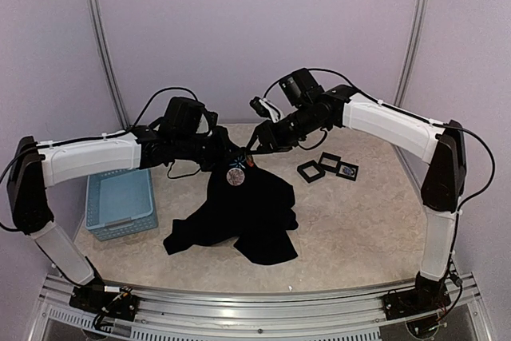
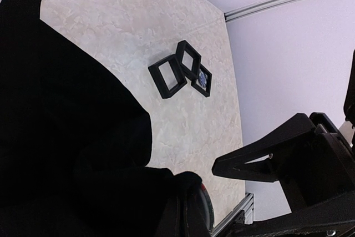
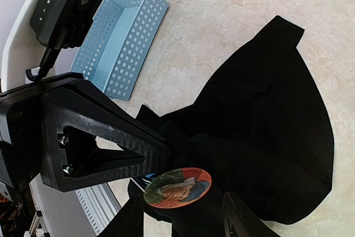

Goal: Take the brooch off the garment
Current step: Pick up the crumpled clothing from the center of the board.

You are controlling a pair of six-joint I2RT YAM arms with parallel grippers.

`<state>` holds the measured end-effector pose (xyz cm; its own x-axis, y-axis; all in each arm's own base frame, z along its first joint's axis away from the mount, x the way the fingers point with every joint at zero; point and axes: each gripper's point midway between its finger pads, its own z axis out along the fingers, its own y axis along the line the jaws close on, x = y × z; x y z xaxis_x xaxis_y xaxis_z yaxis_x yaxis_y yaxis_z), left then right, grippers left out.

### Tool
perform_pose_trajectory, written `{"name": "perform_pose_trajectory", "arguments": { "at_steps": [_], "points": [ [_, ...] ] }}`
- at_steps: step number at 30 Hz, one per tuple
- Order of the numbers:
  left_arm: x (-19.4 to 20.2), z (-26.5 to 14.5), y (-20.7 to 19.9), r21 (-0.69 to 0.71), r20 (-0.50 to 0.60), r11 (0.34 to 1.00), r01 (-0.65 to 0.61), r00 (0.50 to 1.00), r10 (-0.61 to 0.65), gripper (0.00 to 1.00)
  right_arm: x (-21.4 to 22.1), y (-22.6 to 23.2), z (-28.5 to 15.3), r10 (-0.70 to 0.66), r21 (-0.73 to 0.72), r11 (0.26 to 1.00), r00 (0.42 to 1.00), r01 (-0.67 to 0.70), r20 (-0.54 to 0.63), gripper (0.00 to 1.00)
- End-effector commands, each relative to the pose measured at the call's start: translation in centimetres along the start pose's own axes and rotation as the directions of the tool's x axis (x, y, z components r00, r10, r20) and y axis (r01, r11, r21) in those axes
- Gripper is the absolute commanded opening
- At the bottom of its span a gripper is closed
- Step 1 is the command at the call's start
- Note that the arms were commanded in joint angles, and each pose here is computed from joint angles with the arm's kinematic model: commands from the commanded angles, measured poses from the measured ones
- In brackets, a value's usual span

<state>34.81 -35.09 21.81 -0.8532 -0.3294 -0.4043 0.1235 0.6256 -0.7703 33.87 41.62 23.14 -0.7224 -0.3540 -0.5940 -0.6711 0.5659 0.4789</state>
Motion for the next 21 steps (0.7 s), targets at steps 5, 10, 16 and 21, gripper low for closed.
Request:
{"name": "perform_pose_trajectory", "arguments": {
  "at_steps": [5, 10, 16, 21],
  "points": [
    [-0.1, 0.7, -0.7, 0.014, -0.003, 0.999, 0.032, 0.999, -0.032, 0.0, 0.2, 0.9, 2.4, 0.021, -0.055, 0.998, 0.999, -0.024, -0.042, 0.49],
    [-0.4, 0.6, -1.0, 0.033, 0.012, 0.999, 0.037, 0.999, -0.037, 0.0, 0.8, 0.4, 2.9, 0.038, -0.036, 0.999, 0.997, -0.041, -0.066, 0.47],
    [-0.7, 0.6, -1.3, 0.04, 0.018, 0.998, 0.04, 0.999, -0.041, 0.0, 0.6, -0.4, 2.8, 0.015, 0.064, 0.998, 0.998, -0.011, -0.066, 0.49],
    [-0.7, 0.7, -1.0, 0.032, 0.021, 0.998, 0.05, 0.999, -0.051, 0.0, 0.6, 0.0, 3.3, -0.04, 0.123, 0.991, 0.996, 0.051, -0.084, 0.51]
  ]
}}
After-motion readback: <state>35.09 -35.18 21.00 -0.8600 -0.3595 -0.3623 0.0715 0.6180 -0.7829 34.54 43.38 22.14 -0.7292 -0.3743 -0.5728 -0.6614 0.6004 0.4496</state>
